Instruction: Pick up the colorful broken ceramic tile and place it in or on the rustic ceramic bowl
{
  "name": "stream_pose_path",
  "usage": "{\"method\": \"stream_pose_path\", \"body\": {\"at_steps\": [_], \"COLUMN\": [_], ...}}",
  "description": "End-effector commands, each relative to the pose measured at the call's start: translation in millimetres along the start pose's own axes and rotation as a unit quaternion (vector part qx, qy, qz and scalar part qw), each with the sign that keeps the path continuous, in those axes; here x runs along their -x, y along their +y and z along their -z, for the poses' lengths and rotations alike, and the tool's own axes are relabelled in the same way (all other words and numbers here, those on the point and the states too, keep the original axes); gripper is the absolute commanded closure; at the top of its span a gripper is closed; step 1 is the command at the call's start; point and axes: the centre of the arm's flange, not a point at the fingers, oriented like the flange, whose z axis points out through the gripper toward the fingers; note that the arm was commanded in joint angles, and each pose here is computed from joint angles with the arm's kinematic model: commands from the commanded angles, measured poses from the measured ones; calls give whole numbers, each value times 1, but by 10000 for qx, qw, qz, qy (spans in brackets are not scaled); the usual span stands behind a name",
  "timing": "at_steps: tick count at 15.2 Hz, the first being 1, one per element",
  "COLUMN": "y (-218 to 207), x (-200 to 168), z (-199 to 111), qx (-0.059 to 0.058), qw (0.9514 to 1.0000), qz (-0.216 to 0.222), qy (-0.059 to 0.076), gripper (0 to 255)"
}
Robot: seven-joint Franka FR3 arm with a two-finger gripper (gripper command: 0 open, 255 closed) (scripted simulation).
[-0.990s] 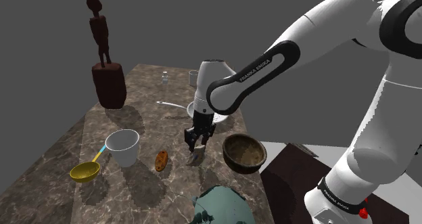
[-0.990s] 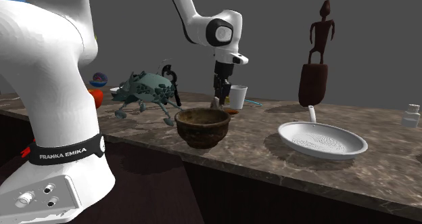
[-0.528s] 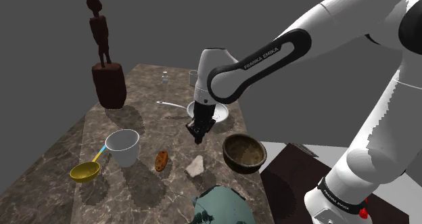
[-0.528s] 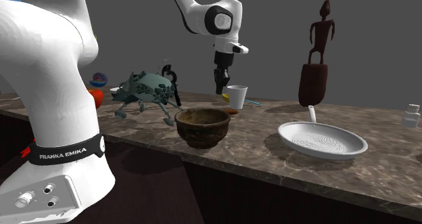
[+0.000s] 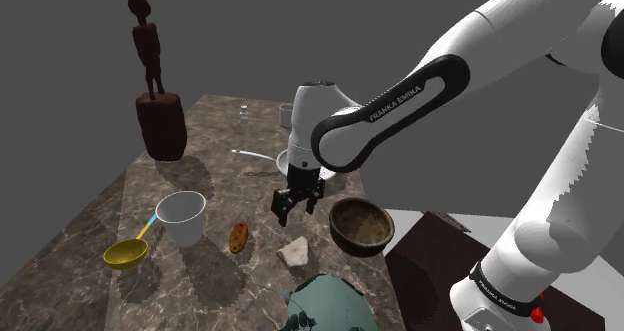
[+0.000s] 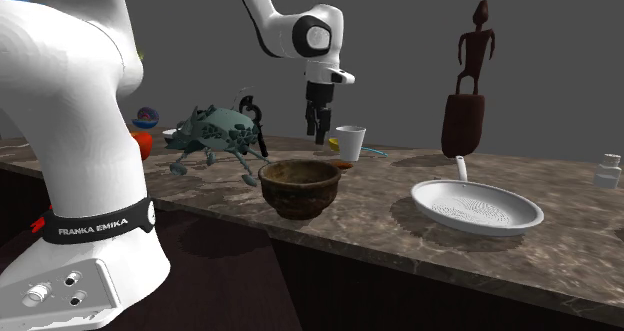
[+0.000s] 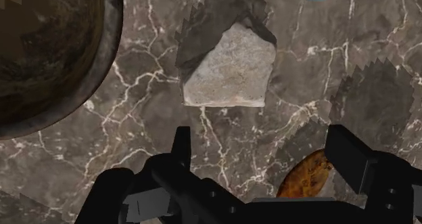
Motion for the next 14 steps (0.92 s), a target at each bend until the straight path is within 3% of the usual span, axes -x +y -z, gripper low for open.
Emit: {"method": "stream_pose_path", "body": {"at_steps": [1,6,14], "y": [-10,-31,-26], "x": [16,56,55], "z": [-23,-76,-116], "qx": [164,581,581], "qw": [9999,9982,9982], "qz": [-30,-90,-90], "qy": [45,143,142], "gripper": [0,0,0]}}
